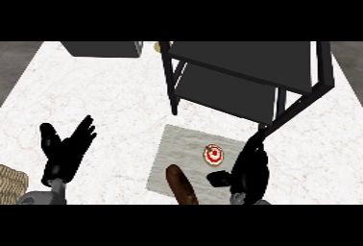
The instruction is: Pick the cupcake from the placemat and place it in the tiered shelf
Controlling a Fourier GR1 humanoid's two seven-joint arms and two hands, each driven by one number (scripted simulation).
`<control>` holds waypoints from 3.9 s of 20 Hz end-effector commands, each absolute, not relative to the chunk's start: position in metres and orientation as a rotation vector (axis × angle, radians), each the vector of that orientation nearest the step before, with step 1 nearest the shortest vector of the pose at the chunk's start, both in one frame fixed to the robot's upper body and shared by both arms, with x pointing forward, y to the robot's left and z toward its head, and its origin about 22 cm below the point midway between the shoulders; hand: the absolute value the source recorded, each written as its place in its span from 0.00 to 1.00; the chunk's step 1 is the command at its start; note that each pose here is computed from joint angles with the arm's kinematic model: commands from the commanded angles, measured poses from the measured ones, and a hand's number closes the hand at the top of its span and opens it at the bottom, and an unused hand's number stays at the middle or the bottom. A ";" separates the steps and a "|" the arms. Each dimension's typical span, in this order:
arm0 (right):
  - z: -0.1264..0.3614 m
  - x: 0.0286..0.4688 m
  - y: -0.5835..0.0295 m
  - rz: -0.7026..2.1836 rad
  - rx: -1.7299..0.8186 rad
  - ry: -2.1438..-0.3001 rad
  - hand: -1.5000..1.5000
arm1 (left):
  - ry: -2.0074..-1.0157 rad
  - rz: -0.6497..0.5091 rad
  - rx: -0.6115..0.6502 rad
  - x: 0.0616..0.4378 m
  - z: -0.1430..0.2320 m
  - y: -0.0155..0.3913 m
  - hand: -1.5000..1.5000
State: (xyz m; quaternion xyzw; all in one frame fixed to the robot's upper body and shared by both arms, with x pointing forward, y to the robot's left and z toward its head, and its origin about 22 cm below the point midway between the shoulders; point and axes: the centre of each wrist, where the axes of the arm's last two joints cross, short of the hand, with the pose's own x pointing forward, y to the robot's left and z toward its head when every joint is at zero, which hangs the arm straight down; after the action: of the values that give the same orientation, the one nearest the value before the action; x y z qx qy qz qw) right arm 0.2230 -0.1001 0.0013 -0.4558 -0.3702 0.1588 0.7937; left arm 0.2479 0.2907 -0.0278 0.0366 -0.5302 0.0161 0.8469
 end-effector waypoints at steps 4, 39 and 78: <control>-0.015 0.243 -0.091 0.359 -0.885 -0.535 1.00 | -1.115 0.019 0.076 0.242 -0.028 0.284 0.50; 0.212 0.254 0.034 0.508 -0.933 -1.493 1.00 | -1.083 0.054 0.111 0.246 -0.035 0.307 0.50; 0.316 0.390 -0.083 0.424 -1.112 -1.406 1.00 | -1.100 0.036 0.074 0.248 -0.036 0.280 0.50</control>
State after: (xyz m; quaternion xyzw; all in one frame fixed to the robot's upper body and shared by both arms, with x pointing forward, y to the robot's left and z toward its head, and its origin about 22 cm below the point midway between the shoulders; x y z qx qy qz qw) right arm 0.3824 -0.0808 0.3235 -0.4776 -0.6145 0.1924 0.5977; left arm 0.2508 0.2878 -0.0321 0.0417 -0.5276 0.0195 0.8483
